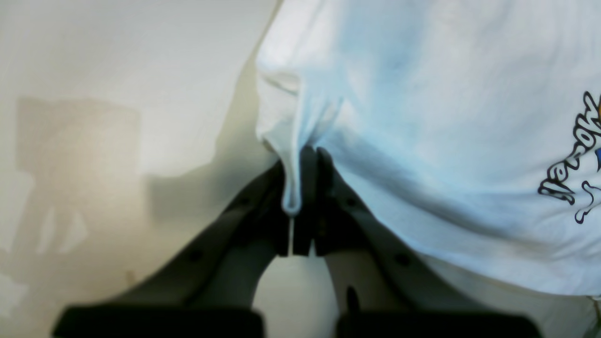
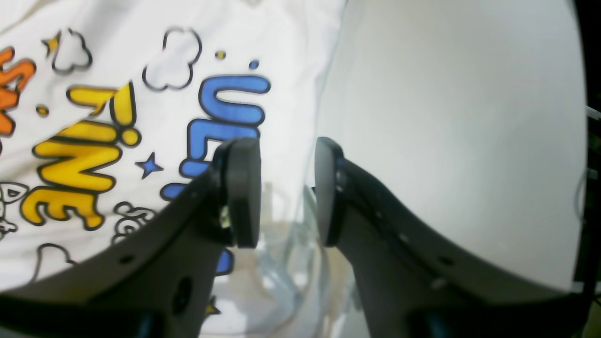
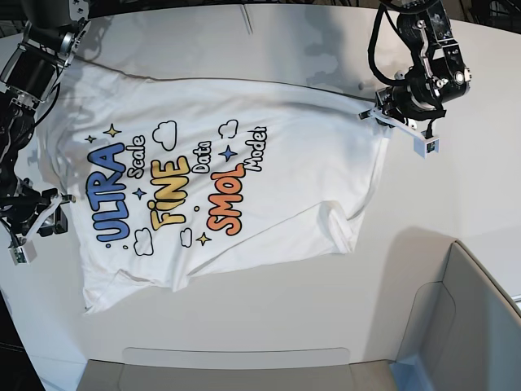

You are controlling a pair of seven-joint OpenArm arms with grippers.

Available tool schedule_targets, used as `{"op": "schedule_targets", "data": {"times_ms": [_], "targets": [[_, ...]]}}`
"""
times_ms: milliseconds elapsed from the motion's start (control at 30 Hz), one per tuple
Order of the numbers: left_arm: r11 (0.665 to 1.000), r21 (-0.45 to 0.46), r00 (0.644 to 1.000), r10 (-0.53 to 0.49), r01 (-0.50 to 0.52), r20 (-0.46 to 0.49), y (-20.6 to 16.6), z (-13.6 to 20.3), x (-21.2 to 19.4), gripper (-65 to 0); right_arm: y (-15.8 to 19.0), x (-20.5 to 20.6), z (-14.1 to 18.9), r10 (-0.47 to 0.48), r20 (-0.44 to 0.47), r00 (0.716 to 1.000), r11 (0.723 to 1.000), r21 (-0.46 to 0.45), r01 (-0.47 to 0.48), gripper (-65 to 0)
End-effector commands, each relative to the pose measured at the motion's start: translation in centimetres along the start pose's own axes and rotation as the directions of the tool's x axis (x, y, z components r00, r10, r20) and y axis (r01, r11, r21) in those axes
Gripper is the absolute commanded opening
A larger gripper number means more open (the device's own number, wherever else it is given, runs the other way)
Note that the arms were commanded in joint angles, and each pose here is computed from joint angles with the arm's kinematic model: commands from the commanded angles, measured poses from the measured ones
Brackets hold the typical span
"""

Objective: Layout the t-shirt on the table in an organized manner, then fold the t-shirt properly
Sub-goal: 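Pull the hem with the right gripper to straighten the t-shirt side, then drag the hem corner with the right gripper away from the left gripper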

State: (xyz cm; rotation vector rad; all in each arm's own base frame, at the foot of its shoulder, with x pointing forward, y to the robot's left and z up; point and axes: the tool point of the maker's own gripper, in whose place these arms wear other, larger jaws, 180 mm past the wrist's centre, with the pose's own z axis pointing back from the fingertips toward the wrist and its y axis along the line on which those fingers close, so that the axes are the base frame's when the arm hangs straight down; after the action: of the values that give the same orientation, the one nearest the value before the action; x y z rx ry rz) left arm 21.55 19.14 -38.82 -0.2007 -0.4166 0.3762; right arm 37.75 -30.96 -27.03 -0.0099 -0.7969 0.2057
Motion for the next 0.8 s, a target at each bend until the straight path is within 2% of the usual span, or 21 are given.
{"op": "schedule_targets", "data": {"times_ms": [0, 67, 200, 333, 400, 533, 767], "targets": [[1.000, -0.002, 1.000, -0.007, 0.007, 0.021, -0.1, 0.4, 0.7, -65.0, -2.4, 0.4, 1.0, 0.012, -0.006, 1.000, 0.998, -0.069, -0.012, -45.4], [1.000, -0.001, 1.000, -0.007, 0.007, 0.020, -0.1, 0.4, 0.7, -65.0, -4.1, -1.5, 0.6, -0.033, -0.064, 0.997, 0.994, -0.101, 0.027, -45.4], [1.000, -0.001, 1.000, -0.007, 0.007, 0.020, -0.1, 0.4, 0.7, -65.0, -6.6, -5.1, -1.3, -0.178, -0.098, 0.979, 0.980, -0.112, 0.167, -45.4], [1.000, 0.000, 1.000, -0.007, 0.007, 0.018, 0.0, 0.4, 0.6, -65.0, -8.1, -8.1, -2.2, -0.239, -0.146, 0.960, 0.968, -0.112, 0.224, -45.4], [1.000, 0.000, 1.000, -0.007, 0.007, 0.017, 0.0, 0.4, 0.5, -65.0, -7.7, -9.1, -2.7, -0.227, -0.184, 0.956, 0.973, -0.093, 0.213, -45.4], [1.000, -0.001, 1.000, -0.007, 0.007, 0.020, -0.1, 0.4, 0.7, -65.0, -5.3, -9.9, -3.9, -0.108, -0.248, 0.963, 0.994, 0.004, 0.113, -45.4], [1.000, -0.001, 1.000, -0.006, 0.006, 0.017, -0.1, 0.4, 0.5, -65.0, -3.2, -11.2, -4.9, -0.081, -0.280, 0.957, 0.994, 0.052, 0.099, -46.2]]}}
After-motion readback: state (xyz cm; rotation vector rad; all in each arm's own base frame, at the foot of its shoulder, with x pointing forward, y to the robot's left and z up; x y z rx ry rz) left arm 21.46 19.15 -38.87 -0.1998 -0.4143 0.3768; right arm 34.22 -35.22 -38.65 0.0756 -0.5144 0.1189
